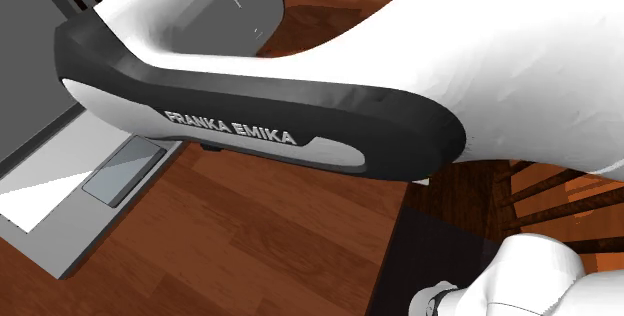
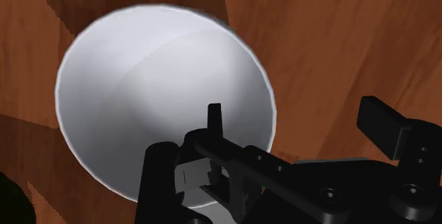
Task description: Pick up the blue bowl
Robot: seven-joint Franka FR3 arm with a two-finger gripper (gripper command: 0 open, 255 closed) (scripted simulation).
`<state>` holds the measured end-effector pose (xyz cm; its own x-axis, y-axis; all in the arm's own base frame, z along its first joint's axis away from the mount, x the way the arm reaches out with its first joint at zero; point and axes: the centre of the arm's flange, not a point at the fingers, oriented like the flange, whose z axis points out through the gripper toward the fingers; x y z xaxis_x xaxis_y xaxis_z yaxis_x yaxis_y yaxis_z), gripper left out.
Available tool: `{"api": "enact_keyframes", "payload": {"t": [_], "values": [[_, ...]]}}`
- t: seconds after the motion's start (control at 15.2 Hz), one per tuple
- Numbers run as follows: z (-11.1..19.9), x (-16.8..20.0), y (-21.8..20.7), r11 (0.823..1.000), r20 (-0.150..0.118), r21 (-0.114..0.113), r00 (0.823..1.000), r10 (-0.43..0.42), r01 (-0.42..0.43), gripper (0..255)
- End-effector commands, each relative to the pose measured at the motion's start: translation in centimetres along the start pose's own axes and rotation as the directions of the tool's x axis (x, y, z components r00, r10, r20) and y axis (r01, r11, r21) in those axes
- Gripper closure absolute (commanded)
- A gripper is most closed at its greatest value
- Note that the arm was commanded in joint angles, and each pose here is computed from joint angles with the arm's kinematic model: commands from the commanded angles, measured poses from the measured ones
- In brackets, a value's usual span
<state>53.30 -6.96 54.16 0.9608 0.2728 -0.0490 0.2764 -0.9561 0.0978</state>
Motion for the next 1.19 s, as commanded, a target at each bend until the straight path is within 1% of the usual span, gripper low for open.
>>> {"api": "enact_keyframes", "payload": {"t": [0.0,0.46,0.59,0.66,1.12], "values": [[0.1,1.5,1.1,1.000,-0.006,-0.006,1.000,-0.005,0.005,0],[3.8,1.6,0.8,1.000,-0.006,-0.006,1.000,-0.005,0.005,0],[4.1,1.7,0.7,1.000,-0.006,-0.006,1.000,-0.005,0.005,0],[4.1,1.6,0.7,1.000,-0.006,-0.006,1.000,-0.005,0.005,255],[4.2,1.6,0.7,1.000,-0.006,-0.006,1.000,-0.005,0.005,255]]}}
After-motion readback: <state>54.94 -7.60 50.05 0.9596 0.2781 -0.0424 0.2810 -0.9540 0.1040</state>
